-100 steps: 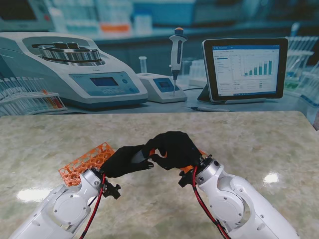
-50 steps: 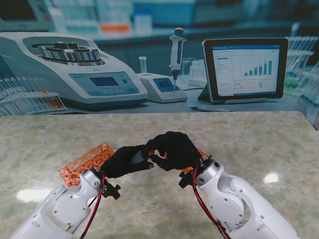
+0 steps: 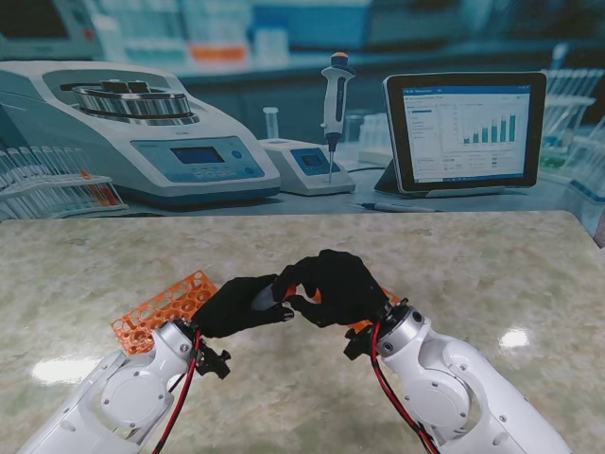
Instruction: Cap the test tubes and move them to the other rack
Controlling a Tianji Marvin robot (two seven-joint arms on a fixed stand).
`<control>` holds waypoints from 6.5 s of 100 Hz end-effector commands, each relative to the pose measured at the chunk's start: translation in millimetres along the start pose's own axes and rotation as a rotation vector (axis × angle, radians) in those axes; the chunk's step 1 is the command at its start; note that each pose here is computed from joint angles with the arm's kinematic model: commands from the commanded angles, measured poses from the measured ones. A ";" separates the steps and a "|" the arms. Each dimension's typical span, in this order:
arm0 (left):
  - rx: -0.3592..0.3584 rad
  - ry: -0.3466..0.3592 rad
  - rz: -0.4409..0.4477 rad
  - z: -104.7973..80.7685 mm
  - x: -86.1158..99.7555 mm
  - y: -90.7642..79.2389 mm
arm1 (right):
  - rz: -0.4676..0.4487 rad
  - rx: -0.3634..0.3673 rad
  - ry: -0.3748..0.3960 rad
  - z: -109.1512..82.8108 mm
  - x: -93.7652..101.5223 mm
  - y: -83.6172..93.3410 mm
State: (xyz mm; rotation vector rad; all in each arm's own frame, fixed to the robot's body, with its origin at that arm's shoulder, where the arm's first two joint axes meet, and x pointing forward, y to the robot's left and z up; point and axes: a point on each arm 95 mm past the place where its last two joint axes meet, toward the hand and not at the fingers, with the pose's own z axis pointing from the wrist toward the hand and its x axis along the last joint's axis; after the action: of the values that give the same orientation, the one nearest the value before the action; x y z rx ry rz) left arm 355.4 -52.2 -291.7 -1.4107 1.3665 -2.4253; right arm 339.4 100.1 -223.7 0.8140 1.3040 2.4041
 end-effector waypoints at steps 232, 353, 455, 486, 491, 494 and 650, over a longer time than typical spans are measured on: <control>-0.011 0.019 -0.002 1.7 4.9 1.1 | -0.167 -0.002 -0.038 -4.3 -8.5 13.1; -0.021 0.033 -0.006 3.7 7.4 4.1 | -0.097 0.033 -0.041 5.5 -7.1 2.9; -0.017 0.051 0.001 3.1 10.0 4.9 | -0.086 0.063 -0.062 7.4 -8.5 -4.5; -0.016 0.057 0.003 2.5 11.0 5.2 | -0.087 0.068 -0.072 8.3 -9.1 -6.9; -0.016 0.057 0.004 2.4 11.2 5.2 | -0.088 0.071 -0.073 8.4 -9.3 -7.3; -0.015 0.057 0.004 2.4 11.2 5.2 | -0.088 0.072 -0.074 8.5 -9.4 -7.5; -0.017 0.049 0.006 3.2 12.6 4.5 | -0.127 0.014 -0.088 -3.0 -14.1 1.8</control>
State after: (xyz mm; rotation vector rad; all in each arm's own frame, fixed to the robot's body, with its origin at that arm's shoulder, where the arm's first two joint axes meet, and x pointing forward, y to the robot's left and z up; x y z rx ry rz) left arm 349.5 -59.9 -287.6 -1.3628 1.3981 -2.4596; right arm 351.7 89.1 -228.4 0.8037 1.3081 2.2309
